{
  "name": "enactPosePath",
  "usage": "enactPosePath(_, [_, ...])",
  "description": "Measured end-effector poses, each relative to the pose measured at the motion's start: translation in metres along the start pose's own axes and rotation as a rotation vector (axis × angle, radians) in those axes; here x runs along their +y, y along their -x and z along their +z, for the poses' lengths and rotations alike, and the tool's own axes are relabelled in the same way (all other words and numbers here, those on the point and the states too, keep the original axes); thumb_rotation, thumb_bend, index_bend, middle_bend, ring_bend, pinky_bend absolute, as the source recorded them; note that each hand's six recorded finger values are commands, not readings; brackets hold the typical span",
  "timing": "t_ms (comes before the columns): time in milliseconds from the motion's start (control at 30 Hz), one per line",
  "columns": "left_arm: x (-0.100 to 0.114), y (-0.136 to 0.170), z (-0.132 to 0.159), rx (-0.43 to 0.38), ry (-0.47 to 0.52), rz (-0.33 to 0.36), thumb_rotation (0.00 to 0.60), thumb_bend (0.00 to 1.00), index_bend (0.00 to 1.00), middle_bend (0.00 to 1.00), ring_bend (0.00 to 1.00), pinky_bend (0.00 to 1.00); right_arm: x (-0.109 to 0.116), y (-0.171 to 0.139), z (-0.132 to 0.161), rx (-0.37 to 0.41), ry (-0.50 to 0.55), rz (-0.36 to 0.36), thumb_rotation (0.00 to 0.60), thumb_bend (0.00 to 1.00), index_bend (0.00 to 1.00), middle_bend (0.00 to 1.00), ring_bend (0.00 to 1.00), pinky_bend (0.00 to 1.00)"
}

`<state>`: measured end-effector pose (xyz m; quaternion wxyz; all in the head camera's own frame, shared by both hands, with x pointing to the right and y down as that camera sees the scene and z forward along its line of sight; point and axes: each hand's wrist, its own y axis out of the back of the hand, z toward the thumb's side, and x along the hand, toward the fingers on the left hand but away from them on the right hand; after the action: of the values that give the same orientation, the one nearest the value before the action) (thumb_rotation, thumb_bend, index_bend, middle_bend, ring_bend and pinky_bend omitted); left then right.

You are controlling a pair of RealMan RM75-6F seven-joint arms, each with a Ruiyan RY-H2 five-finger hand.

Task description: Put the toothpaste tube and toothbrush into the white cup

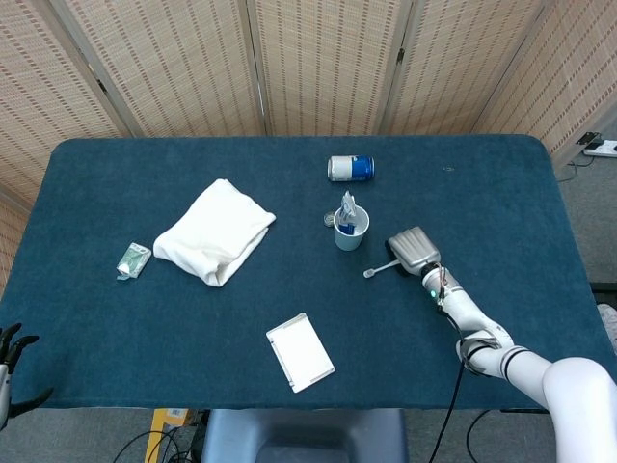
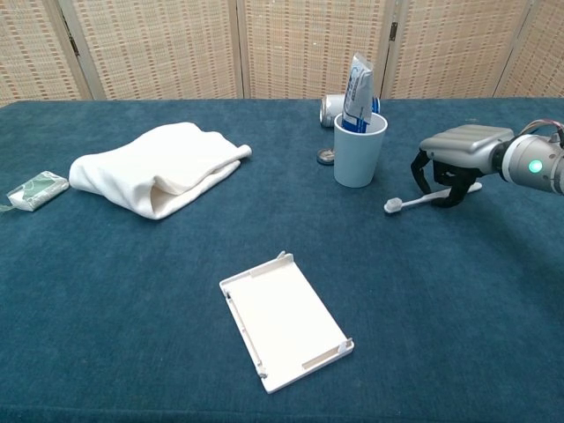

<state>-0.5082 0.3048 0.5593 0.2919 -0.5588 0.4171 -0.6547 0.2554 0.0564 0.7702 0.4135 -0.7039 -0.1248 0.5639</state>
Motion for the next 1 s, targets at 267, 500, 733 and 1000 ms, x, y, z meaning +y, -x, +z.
enactPosePath(267, [0.002, 0.000, 0.001, -0.004, -0.003, 0.002, 0.600, 0.17, 0.26, 0.11, 0.03, 0.16, 0.024, -0.017, -0.002, 0.018, 0.193, -0.097, 0.600, 0.32, 0.65, 0.93, 0.96, 1.00])
enactPosePath(500, [0.005, -0.001, 0.007, -0.022, -0.008, 0.007, 0.600, 0.17, 0.26, 0.11, 0.03, 0.16, 0.058, -0.030, -0.003, 0.047, 0.466, -0.211, 0.600, 0.32, 0.65, 0.94, 0.96, 1.00])
enactPosePath(733, [0.009, 0.000, 0.008, -0.017, -0.016, 0.009, 0.600, 0.17, 0.26, 0.11, 0.03, 0.16, 0.094, -0.036, -0.003, 0.097, 0.787, -0.323, 0.600, 0.32, 0.67, 0.94, 0.96, 1.00])
enactPosePath(1000, [0.009, 0.001, 0.006, -0.008, -0.025, 0.003, 0.600, 0.17, 0.26, 0.11, 0.03, 0.16, 0.122, -0.034, -0.006, 0.140, 1.041, -0.424, 0.600, 0.32, 0.67, 0.94, 0.95, 1.00])
